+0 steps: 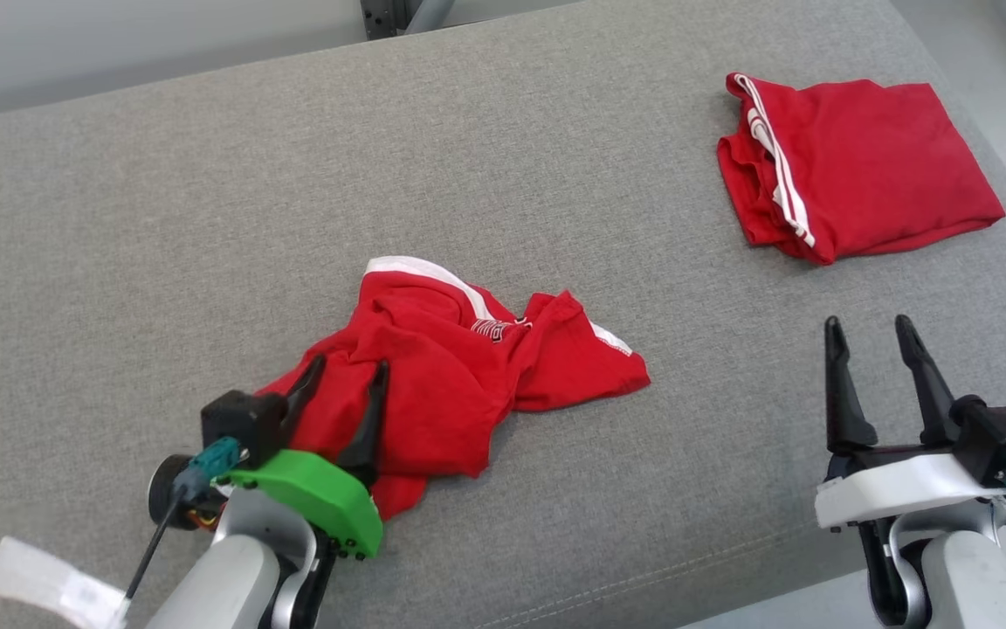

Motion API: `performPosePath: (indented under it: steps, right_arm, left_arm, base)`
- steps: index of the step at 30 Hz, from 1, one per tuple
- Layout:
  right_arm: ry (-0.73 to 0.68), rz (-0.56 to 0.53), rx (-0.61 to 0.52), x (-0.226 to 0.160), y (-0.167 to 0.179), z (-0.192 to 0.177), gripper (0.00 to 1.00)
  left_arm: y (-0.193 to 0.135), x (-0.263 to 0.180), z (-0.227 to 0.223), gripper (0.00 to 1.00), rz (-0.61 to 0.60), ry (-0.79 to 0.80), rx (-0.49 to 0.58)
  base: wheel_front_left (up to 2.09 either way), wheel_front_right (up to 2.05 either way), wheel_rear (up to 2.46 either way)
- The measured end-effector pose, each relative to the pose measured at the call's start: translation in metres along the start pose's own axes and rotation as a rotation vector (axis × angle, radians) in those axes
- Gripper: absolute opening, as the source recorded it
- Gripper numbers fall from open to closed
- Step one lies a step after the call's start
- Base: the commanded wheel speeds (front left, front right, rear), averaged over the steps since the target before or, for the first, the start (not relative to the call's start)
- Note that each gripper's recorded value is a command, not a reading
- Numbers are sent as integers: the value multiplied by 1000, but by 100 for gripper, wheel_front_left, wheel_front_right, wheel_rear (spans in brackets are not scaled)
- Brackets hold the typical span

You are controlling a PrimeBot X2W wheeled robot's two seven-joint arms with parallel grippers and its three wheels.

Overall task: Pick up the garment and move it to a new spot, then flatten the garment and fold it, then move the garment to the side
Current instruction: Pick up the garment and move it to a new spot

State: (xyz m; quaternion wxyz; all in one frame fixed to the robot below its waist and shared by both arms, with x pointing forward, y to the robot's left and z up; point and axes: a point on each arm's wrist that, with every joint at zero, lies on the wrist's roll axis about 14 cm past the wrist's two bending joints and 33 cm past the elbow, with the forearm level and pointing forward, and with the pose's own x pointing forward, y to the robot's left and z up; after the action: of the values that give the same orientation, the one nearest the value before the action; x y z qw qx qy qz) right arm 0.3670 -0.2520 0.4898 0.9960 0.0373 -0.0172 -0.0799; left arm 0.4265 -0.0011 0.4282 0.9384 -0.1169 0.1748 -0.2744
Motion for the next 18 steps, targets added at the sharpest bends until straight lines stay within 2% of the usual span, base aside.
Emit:
performPosePath:
  steps: [3, 6, 10, 18]
  right_arm:
    - [-10, -18, 11, 1, -5, 2, 100]
    - [-21, -20, 0, 3, -7, 6, 100]
    - [-43, -2, -46, 9, -3, 12, 100]
    - [-13, 60, -106, -5, 12, 4, 100]
  left_arm:
    - [13, -15, 7, 100, 46, -68, -11]
    - [29, -36, 22, 100, 105, -159, 60]
    - [41, -65, 36, 100, 186, -245, 78]
    - [92, -141, 30, 100, 436, -276, 102]
  base:
    - [0, 0, 0]
    - [0, 0, 0]
    - [0, 0, 0]
    - [0, 0, 0]
